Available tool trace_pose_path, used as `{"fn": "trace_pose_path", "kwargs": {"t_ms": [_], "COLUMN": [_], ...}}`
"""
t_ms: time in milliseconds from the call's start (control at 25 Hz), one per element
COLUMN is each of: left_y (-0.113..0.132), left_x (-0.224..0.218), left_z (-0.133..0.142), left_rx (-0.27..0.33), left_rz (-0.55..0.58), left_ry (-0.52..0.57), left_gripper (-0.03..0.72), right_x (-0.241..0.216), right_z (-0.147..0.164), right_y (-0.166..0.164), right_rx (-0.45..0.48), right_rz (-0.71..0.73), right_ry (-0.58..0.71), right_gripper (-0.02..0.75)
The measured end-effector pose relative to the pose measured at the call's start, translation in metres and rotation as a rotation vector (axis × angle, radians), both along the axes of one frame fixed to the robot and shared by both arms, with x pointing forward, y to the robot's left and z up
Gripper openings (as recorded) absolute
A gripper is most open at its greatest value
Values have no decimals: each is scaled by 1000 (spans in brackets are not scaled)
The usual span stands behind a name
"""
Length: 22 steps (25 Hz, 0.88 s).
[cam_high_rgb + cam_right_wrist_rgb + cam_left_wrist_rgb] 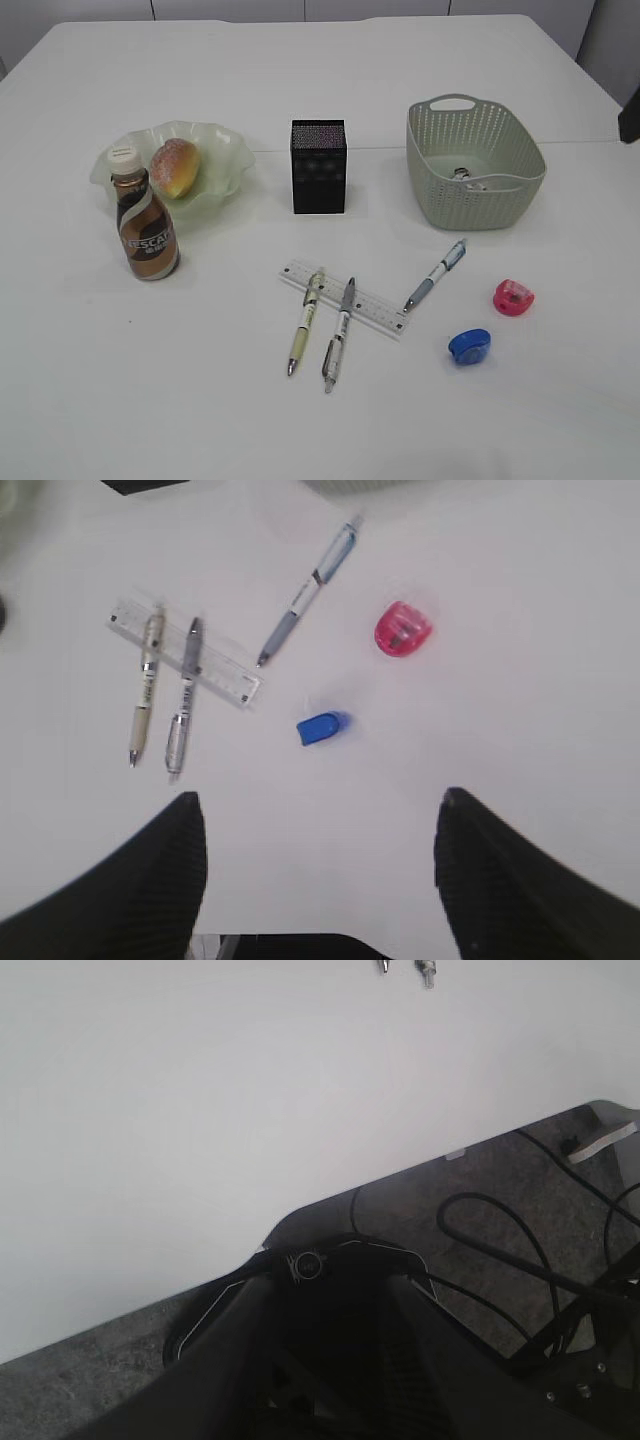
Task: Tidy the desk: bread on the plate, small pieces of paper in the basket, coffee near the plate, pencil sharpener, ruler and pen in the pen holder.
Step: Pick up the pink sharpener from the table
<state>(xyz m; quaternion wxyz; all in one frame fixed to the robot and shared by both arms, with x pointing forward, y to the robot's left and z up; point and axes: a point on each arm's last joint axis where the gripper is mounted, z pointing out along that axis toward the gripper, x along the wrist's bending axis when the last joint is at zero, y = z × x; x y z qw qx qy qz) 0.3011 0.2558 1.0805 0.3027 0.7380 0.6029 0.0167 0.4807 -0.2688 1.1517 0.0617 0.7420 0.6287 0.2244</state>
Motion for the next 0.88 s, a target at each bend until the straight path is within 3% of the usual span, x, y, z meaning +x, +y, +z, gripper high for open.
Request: {"fn": "trace_pose_path", "kwargs": {"t_ms": [320, 720, 880], "left_y": [0, 0, 0], "left_x": [0, 0, 0], "left_z": [0, 0, 0], "left_rx": [0, 0, 0], "left_rz": [0, 0, 0], "left_ry": [0, 0, 0], "left_gripper": [261, 261, 261], "right_x": [18, 51, 64], "right_z": [-49, -86, -102], "right_y": [-2, 6, 8], "right_rx": [29, 126, 172], "right_rz": [-176, -258, -361], "right_ry": [116, 206, 253], "right_gripper": [553, 553, 553]}}
